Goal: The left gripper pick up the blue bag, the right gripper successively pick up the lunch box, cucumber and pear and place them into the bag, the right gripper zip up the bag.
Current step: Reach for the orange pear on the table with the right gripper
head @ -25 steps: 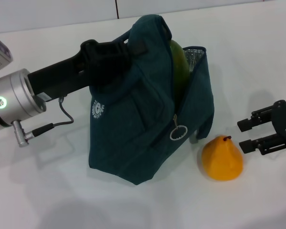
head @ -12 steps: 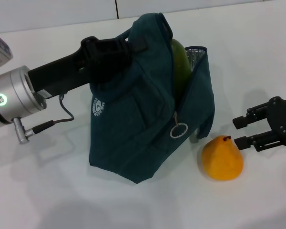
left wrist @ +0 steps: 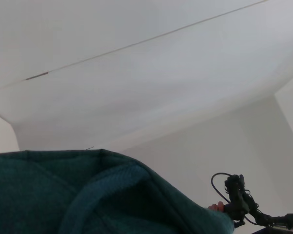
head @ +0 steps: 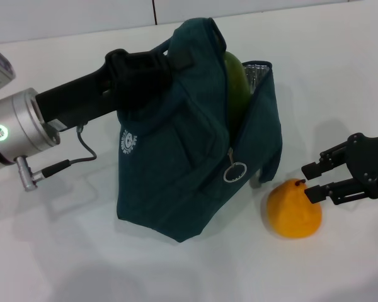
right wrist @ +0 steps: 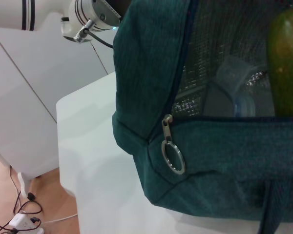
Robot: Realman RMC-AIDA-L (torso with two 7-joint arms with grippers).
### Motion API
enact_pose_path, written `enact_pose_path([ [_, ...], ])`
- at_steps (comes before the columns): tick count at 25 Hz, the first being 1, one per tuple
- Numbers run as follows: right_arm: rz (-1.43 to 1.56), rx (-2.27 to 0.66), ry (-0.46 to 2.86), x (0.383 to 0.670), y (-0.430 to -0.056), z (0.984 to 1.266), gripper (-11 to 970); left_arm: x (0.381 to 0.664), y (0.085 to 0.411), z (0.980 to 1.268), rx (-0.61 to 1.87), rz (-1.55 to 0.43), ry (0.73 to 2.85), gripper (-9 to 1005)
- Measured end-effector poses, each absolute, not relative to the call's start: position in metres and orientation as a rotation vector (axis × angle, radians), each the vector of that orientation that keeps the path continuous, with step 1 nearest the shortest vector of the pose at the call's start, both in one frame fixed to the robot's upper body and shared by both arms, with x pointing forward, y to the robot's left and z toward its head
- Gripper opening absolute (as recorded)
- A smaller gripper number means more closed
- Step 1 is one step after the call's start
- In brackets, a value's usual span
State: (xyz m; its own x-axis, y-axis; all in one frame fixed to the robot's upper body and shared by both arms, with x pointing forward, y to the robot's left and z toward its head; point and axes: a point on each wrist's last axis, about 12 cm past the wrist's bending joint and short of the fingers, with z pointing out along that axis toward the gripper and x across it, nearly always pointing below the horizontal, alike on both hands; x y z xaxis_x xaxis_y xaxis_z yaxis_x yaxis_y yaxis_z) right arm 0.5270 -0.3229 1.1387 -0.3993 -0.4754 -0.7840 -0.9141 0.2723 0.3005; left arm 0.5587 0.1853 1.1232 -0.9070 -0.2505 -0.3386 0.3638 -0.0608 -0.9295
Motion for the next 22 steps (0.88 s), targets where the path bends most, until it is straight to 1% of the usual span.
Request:
enact_pose_path([
  [22, 0.995, -1.263, 1.975, 0.5303, -0.3153, 1.1389, 375, 0.5582, 0.186, 1.1231, 0.124, -2.02, 1.81, 54],
])
